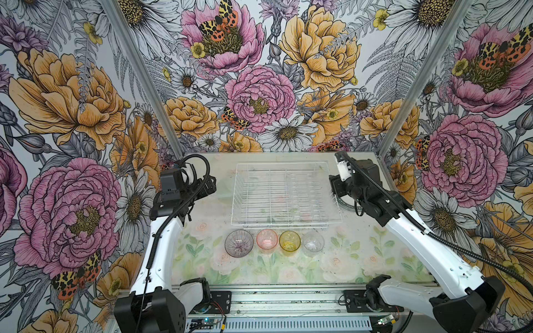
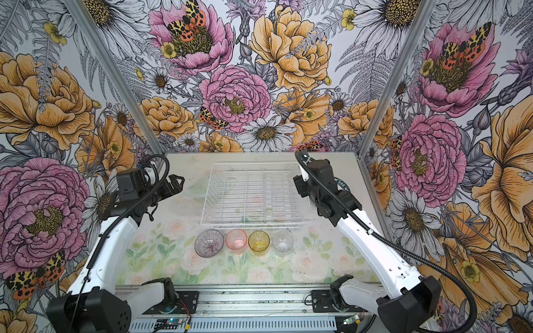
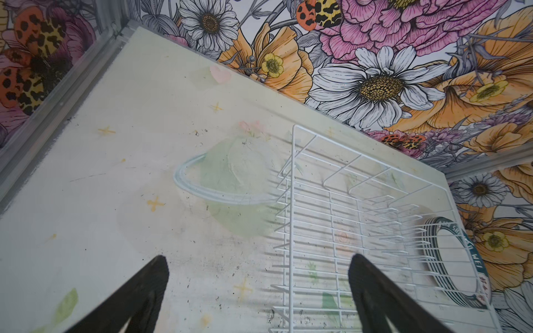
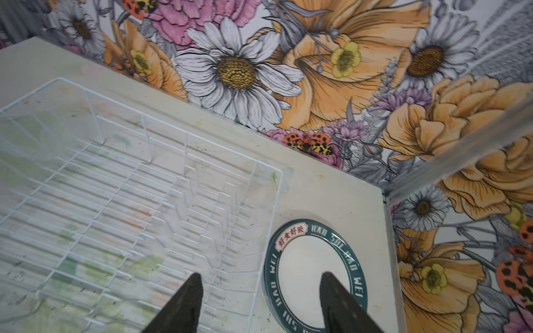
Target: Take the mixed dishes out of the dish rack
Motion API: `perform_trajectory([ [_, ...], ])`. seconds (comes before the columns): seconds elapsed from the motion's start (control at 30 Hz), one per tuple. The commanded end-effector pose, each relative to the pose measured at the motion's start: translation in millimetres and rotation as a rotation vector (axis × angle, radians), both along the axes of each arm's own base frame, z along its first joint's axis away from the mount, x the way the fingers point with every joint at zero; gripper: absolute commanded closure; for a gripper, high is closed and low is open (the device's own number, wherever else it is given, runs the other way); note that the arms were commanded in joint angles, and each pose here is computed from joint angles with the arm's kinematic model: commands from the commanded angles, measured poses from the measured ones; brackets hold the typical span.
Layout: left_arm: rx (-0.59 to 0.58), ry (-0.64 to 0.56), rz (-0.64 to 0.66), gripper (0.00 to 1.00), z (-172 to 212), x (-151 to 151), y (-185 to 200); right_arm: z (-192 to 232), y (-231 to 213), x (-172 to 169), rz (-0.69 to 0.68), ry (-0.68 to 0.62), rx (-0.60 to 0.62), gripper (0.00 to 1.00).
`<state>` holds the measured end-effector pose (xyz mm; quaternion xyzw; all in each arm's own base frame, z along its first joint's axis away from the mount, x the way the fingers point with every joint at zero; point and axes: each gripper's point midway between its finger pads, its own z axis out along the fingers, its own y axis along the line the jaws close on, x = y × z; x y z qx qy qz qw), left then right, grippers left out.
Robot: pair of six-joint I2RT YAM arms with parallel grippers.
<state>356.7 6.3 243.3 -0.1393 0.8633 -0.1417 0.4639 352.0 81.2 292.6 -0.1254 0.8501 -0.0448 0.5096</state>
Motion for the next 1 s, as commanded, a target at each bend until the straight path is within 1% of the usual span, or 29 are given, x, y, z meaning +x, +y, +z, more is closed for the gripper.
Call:
perform_trajectory([
  [0.0,0.140,-0.150,0.088,0.01,19,10,10,1,-47,4,-0.196,-0.086,0.206,0.32],
  [0.13,0.270,-0.265,0.106,0.01,14,12,6,-30,-97,-2,-0.359,-0.106,0.332,0.31],
  [0.2,0.310,-0.295,0.108,0.01,3,13,8,-44,-114,-4,-0.414,-0.116,0.376,0.31],
  [0.3,0.293,-0.315,0.202,0.01,-16,12,25,-60,-128,-3,-0.453,-0.119,0.426,0.31],
  [0.4,0.263,-0.376,0.234,0.01,-30,11,35,-73,-135,2,-0.472,-0.118,0.442,0.31],
  [0.5,0.260,-0.422,0.251,0.01,-47,8,41,-84,-138,9,-0.479,-0.117,0.450,0.31],
  [0.57,0.276,-0.412,0.247,0.01,-62,9,42,-91,-140,13,-0.487,-0.115,0.461,0.31],
  [0.67,0.325,-0.361,0.219,0.01,-83,13,41,-101,-143,19,-0.497,-0.108,0.470,0.31],
  [0.7,0.341,-0.370,0.206,0.01,-87,14,39,-104,-144,21,-0.499,-0.105,0.473,0.31],
  [0.77,0.358,-0.434,0.180,0.01,-81,16,33,-107,-145,24,-0.497,-0.101,0.470,0.31],
  [0.8,0.356,-0.457,0.190,0.01,-79,18,32,-109,-146,26,-0.501,-0.096,0.465,0.31],
  [0.87,0.367,-0.443,0.155,0.01,-89,25,25,-112,-150,27,-0.518,-0.093,0.451,0.31],
  [0.97,0.423,-0.453,0.095,0.01,-106,33,5,-116,-156,27,-0.540,-0.095,0.430,0.31],
])
